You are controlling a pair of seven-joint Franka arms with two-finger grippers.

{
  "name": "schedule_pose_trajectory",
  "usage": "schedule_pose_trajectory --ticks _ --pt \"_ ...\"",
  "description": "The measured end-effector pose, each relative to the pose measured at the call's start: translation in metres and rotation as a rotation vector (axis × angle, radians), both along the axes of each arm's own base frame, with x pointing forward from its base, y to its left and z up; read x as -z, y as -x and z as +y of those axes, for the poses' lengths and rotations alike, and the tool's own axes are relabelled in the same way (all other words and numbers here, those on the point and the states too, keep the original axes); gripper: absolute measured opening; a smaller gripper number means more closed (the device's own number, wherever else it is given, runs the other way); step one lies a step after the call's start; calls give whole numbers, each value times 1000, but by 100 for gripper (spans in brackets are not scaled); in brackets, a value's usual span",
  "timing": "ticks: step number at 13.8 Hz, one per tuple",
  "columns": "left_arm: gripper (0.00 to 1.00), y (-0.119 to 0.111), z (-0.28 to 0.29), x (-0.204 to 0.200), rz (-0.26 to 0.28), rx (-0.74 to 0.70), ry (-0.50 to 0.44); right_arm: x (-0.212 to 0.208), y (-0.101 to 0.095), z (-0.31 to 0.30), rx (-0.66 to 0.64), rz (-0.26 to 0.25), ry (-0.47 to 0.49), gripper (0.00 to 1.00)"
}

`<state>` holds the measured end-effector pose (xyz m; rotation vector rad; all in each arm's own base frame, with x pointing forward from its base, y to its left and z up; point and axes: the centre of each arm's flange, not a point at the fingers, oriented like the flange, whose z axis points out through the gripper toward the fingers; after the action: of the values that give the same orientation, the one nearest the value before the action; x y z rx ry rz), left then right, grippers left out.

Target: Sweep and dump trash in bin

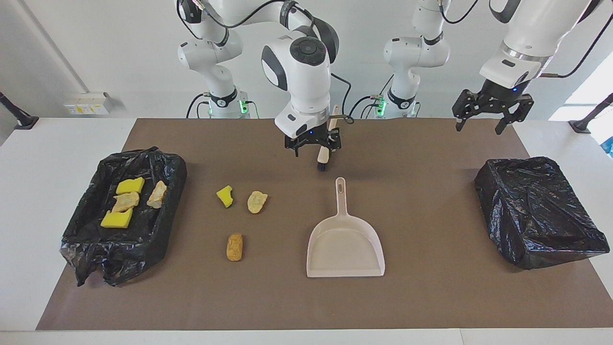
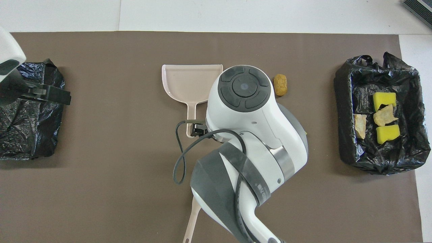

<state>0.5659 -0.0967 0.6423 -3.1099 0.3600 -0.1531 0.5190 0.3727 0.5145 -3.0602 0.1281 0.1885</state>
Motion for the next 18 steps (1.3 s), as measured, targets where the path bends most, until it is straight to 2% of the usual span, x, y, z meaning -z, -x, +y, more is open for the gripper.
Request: schedule_pose_trajectory --ticks 2,3,6,8,11,14,18 --pt "100 -14 -34 31 -10 19 7 7 44 18 48 76 -41 100" --pt "100 -22 -54 49 -11 13 11 14 66 27 81 96 -51 100" --pt "100 -35 -118 104 -10 2 24 52 126 49 166 110 -68 100" --pt "100 -39 -161 146 -12 -42 39 89 154 60 209 110 -79 100" --pt "100 -35 -211 202 -25 -80 62 136 181 63 217 104 -79 100" --pt "100 -25 -249 245 -15 -78 66 165 191 63 260 96 -117 100" --pt "100 -24 -267 293 -2 -95 62 179 202 71 283 112 -118 100"
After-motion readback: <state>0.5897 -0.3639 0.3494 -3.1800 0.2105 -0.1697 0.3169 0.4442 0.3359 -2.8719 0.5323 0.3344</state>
